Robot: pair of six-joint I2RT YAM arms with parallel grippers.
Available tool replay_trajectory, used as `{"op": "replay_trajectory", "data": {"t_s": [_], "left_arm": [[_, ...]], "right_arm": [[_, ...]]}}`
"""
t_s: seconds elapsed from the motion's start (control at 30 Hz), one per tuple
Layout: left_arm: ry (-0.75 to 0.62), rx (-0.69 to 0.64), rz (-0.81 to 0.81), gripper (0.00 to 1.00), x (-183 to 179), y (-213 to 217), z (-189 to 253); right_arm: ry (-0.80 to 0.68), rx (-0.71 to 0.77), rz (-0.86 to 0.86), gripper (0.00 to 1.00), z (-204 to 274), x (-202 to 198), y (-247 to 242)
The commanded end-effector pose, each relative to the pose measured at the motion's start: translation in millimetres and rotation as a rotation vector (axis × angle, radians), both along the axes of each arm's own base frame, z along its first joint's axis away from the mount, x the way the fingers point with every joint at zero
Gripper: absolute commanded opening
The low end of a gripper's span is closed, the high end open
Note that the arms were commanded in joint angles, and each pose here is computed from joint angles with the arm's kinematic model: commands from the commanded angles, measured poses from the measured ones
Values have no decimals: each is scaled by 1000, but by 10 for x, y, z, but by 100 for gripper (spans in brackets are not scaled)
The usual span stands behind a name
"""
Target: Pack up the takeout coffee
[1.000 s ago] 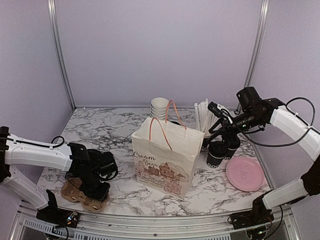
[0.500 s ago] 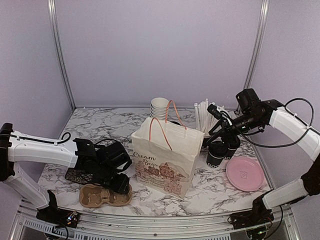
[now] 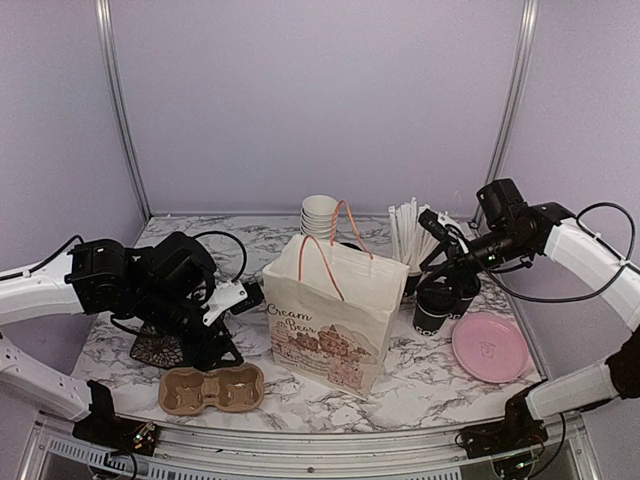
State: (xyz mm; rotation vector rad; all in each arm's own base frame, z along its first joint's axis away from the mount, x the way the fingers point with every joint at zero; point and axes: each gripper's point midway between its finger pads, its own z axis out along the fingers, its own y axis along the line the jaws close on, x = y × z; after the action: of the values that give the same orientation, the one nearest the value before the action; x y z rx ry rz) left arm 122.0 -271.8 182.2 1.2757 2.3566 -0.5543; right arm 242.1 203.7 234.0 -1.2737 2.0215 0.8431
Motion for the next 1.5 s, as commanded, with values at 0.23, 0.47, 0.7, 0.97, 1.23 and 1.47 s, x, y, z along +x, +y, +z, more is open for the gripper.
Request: {"op": "replay_trajectory", "data": {"t_s": [0.23,0.47,0.7,0.97,1.23,1.47], "left_arm": [[9,737,-330,60,6,932,-887],[-4,677,-336,60,-71,973,-876],[-43,546,-357,61,-71,766,-1057],[-36,518,-394,56,-94,690,-1134],[-23,518,-411,48,-100,646,-1199],[-1,531,-425,44,-116,639,-1252]], "right_arm": [[-29,14,33,81,37,-48,15],[-14,9,34,81,-46,1,31],[13,14,45,81,-84,68,73],[29,4,41,80,-138,119,82],[31,6,43,79,-134,132,91],[32,1,44,79,-172,108,79]]}}
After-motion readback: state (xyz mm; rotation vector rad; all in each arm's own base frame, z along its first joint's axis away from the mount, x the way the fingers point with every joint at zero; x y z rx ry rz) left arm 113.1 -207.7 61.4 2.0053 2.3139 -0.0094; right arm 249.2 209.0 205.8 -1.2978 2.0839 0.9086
